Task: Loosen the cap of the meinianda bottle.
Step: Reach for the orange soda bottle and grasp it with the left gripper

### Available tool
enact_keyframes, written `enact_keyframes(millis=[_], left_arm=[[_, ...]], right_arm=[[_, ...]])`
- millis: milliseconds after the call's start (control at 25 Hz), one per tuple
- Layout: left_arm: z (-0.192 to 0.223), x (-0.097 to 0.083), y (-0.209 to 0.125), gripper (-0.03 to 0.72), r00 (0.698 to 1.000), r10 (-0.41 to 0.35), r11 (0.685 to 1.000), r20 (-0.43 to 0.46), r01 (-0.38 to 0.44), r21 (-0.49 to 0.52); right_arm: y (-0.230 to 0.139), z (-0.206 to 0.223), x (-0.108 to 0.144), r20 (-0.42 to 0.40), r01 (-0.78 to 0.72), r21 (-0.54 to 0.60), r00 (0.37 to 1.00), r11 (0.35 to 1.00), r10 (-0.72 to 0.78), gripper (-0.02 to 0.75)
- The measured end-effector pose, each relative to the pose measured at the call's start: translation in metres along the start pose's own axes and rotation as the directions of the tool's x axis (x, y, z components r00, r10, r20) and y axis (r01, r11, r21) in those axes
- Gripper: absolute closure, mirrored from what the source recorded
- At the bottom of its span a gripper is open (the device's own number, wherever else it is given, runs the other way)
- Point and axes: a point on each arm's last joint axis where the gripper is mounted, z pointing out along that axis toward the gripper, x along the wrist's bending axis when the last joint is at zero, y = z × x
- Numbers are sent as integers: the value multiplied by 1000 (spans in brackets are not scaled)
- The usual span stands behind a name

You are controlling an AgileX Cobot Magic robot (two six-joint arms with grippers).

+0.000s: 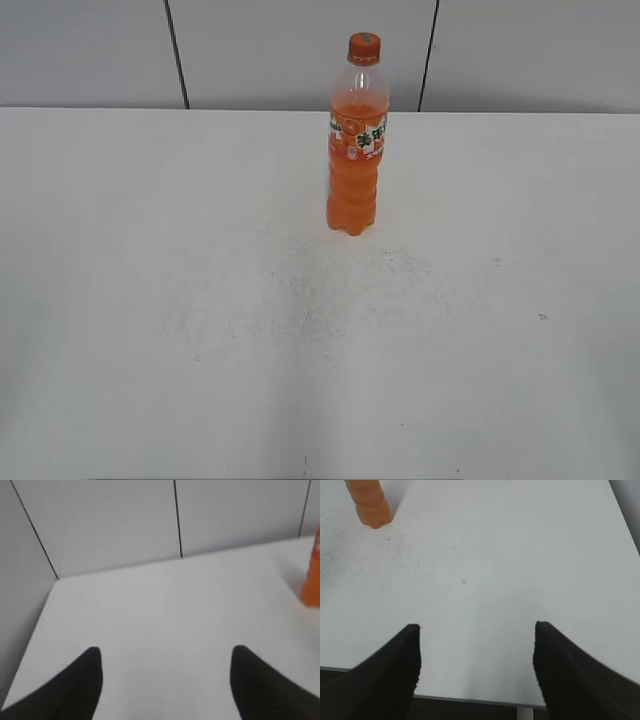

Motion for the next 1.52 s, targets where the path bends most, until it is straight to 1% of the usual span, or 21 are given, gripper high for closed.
enact_keyframes(millis=[80,160,240,320,400,480,640,720,760,800,880,920,960,1000,1040,1080,1120,1200,1240,1360,1520], left_arm=[[23,3,13,167,1000,1,1000,-15,-1,-17],[50,6,28,164,1000,-1,998,-25,0,-63],[80,9,42,164,999,-24,990,-31,19,-139],[118,11,47,165,998,-62,986,-31,56,-154],[159,13,41,165,995,-87,988,-41,81,-129],[192,14,28,167,995,-86,994,-49,82,-75],[237,13,8,170,998,-45,999,-47,45,-3],[256,10,0,171,1000,10,1000,-14,-10,11],[265,7,-3,171,1000,20,1000,17,-20,4],[274,3,-7,171,998,-1,1000,57,1,-10],[290,-8,-12,171,979,16,999,201,-7,-46],[299,-13,-16,171,956,-6,998,292,24,-56],[307,-19,-17,171,916,27,997,401,5,-79],[316,-26,-21,171,862,45,998,506,-11,-69],[325,-32,-26,171,796,64,997,601,-33,-63],[333,-37,-32,171,736,63,998,675,-43,-47],[340,-42,-34,171,673,89,996,734,-76,-50],[355,-50,-43,171,576,87,994,813,-106,-31],[363,-54,-43,171,545,93,993,834,-108,-40],[386,-69,-50,171,470,90,993,878,-108,-45],[408,-103,-62,169,382,101,991,918,-123,-58]], right_arm=[[0,0,0,-2,-2,0,1000,1000,2,214],[0,0,0,-4,-9,-1,1000,1000,9,214],[0,0,1,-12,-21,-2,1000,1000,21,214],[0,0,2,-24,-33,-4,999,999,33,214],[1,0,3,-30,-37,-5,999,999,37,214],[1,0,3,-33,-40,-5,999,999,40,214],[1,0,3,-35,-41,-5,999,999,41,214],[1,0,3,-35,-41,-5,999,999,41,214],[1,0,3,-36,-41,-5,999,999,41,214],[1,0,3,-36,-41,-5,999,999,41,214],[1,0,3,-37,-42,-6,998,999,42,214],[1,0,3,-37,-42,-6,998,999,42,214],[1,0,3,-37,-42,-6,998,999,42,214],[1,0,3,-37,-42,-6,998,999,42,214],[1,0,3,-37,-42,-6,998,999,42,214],[1,0,3,-37,-42,-6,998,999,42,214],[1,0,3,-37,-42,-6,998,999,42,214],[1,0,3,-37,-42,-6,998,999,42,214],[1,0,3,-37,-42,-6,998,999,42,214],[1,0,3,-37,-42,-6,998,999,42,214],[1,0,3,-37,-42,-6,998,999,42,214]])
